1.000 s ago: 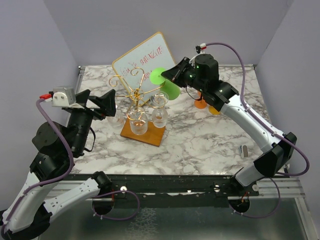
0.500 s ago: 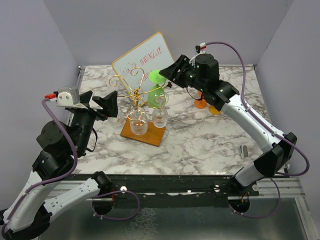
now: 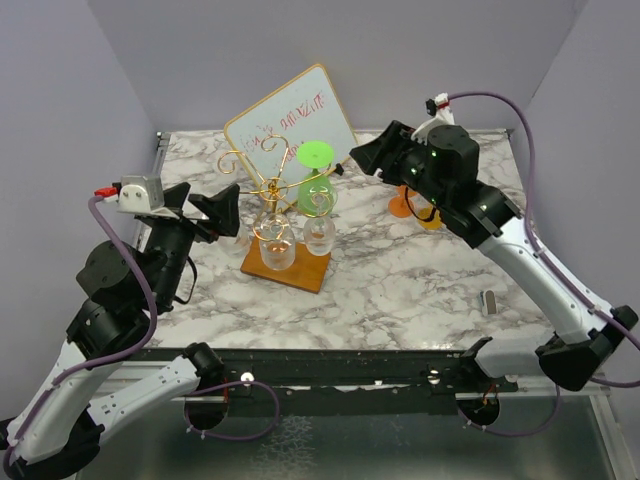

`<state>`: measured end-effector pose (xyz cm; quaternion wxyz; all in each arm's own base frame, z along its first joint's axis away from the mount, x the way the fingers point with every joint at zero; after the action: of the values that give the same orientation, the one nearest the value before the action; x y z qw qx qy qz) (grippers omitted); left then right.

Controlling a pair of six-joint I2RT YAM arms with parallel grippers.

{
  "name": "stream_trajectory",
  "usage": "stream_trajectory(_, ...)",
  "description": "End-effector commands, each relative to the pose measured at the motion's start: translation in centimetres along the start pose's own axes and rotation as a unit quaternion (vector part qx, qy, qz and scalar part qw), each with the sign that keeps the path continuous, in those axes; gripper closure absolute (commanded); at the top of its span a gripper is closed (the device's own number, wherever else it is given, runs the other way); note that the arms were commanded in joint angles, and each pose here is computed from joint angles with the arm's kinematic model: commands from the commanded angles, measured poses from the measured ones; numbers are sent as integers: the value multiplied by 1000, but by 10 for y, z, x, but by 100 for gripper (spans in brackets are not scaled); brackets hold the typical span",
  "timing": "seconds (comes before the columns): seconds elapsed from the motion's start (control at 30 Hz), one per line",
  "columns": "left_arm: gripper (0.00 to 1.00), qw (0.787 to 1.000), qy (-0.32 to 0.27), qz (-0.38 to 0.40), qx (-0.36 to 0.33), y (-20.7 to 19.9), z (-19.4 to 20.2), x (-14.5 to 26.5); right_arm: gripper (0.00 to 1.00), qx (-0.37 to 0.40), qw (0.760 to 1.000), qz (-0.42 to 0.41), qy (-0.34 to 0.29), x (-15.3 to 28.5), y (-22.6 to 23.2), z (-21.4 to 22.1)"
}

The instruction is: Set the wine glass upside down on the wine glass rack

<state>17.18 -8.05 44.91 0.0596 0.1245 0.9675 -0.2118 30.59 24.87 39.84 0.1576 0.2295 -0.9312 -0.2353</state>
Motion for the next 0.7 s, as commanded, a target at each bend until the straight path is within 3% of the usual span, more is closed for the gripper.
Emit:
stream_trajectory(0.0,1,999,25,42,-3,-11,12,1,36,114,987,111,-19,25,-49,3)
stream_trajectory(0.13,1,998,26,50,7,-15,12,0,34,167,956,242,-14,41,-99,14)
stream_trajectory(0.23,1,997,31,64,2,-20,12,-2,34,192,940,281,-5,41,-117,20)
stream_trajectory(0.47,1,991,61,116,7,-39,12,-1,34,207,930,297,61,3,-151,35)
stream_trajectory(0.67,1,991,75,112,16,-42,19,-5,36,217,925,296,103,-42,-183,37)
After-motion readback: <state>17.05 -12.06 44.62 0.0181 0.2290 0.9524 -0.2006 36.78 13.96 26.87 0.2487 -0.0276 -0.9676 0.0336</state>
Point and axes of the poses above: each gripper's point midway between its finger pads, its own x axis back along the fingers, its own y axis along the line the jaws close on, z = x × y, the point moved 4 cm from there along x, back along the fingers, and after that the axes turned 8 degrees about x, right-handed, at the moved point
